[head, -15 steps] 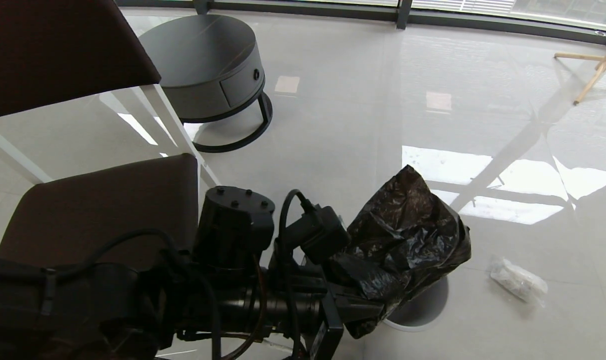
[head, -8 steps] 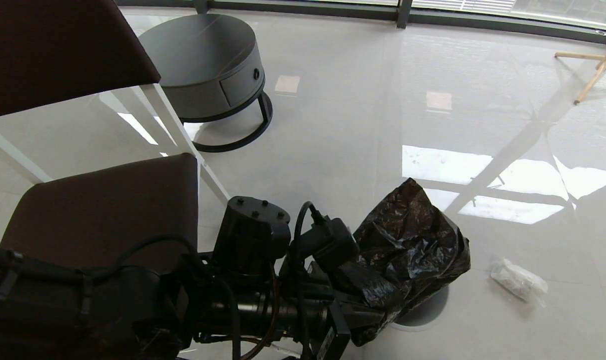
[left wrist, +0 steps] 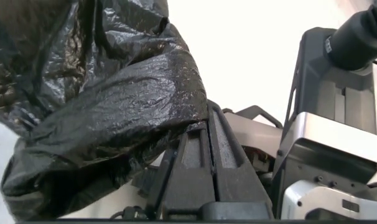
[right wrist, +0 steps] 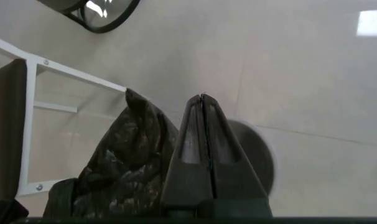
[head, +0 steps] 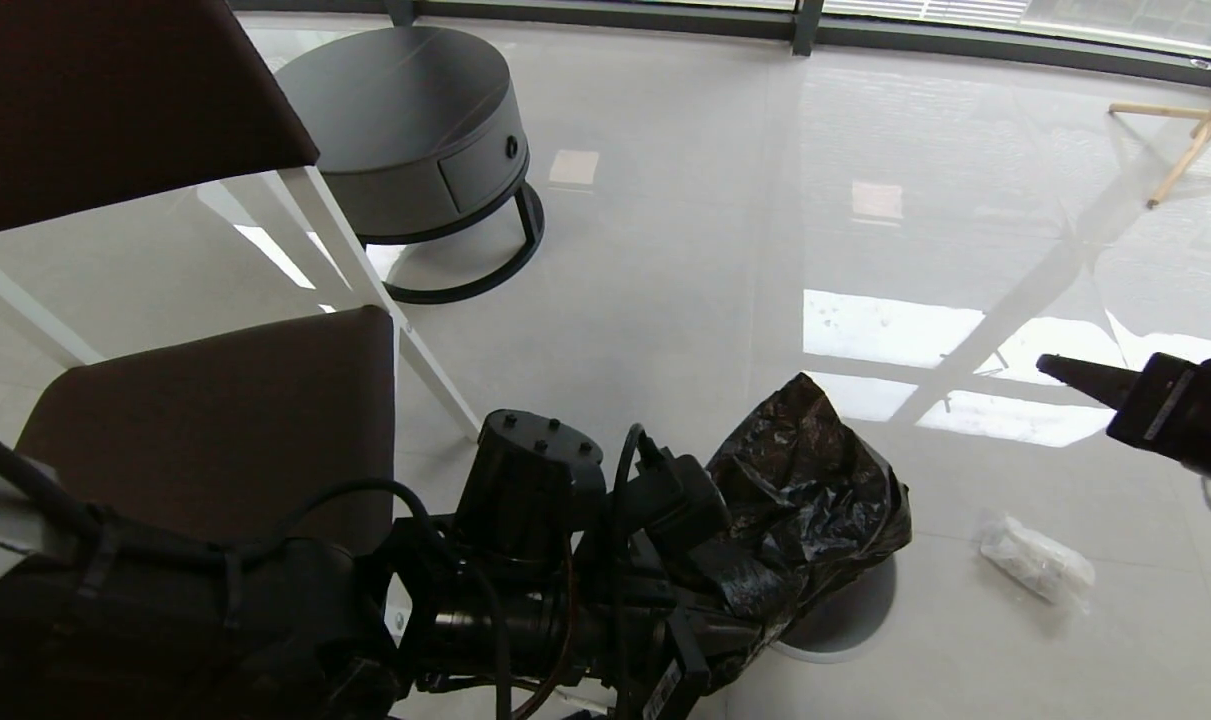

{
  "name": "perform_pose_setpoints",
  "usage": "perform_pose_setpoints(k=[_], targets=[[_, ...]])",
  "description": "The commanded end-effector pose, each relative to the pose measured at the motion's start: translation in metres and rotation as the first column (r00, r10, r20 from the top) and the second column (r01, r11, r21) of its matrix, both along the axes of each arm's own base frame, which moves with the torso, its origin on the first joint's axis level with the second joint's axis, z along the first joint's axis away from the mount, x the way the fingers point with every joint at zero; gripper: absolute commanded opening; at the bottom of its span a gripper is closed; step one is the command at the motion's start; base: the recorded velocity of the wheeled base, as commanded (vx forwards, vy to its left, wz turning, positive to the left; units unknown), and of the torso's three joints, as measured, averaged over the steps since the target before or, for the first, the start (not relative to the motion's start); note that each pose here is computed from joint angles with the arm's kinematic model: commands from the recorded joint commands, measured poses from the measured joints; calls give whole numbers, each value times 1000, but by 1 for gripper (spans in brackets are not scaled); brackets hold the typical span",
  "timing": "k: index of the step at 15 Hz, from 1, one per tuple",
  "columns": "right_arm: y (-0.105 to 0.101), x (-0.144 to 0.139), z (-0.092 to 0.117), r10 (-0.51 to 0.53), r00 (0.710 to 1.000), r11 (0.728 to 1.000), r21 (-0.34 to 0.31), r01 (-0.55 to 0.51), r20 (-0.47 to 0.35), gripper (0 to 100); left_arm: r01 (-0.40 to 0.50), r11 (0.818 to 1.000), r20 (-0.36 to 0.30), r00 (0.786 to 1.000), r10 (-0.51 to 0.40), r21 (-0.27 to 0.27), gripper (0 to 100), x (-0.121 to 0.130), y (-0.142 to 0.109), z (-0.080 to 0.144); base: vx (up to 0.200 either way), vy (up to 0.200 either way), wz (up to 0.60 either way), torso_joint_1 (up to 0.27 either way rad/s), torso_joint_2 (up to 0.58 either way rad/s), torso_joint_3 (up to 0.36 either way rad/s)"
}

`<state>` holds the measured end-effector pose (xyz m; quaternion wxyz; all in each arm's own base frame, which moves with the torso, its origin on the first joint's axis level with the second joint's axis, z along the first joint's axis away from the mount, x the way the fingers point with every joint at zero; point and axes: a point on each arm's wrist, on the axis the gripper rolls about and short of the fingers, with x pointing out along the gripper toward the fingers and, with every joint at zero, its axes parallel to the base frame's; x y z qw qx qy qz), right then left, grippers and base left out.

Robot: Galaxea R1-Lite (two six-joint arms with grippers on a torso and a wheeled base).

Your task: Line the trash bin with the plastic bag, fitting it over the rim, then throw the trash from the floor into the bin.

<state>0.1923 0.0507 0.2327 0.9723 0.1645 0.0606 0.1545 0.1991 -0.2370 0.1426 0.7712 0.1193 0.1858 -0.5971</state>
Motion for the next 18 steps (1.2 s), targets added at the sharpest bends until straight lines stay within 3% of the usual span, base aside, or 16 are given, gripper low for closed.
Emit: perform_pose_setpoints(k=[1,4,9,10,14,18], targets=[[19,30,-24,45,995,999,-8,-46,-90,0,9,1000,-3,1000,-9,5,0,0,-6,-3,0,0,0,0,0,0],[38,46,-38,93,989,996,21,-91,-112,0,13,1000,1,1000,-13,6,0,0,-10,-3,0,0,0,0,0,0],[48,66,-61,96,981,995,1,-97,-171,0,14,999,9,1000,-14,37,0,1,-16,-12,0,0,0,0,0,0],[48,66,-62,96,980,995,-2,-98,-175,100,14,999,9,1000,-14,37,0,1,-16,-12,0,0,0,0,0,0],[53,69,-68,111,974,993,-7,-114,-197,100,13,999,6,1000,-13,42,0,1,-17,-14,0,0,0,0,0,0],[60,64,-90,138,957,989,-20,-148,-256,100,-14,998,13,1000,14,57,0,8,-23,-19,0,0,0,0,0,0]])
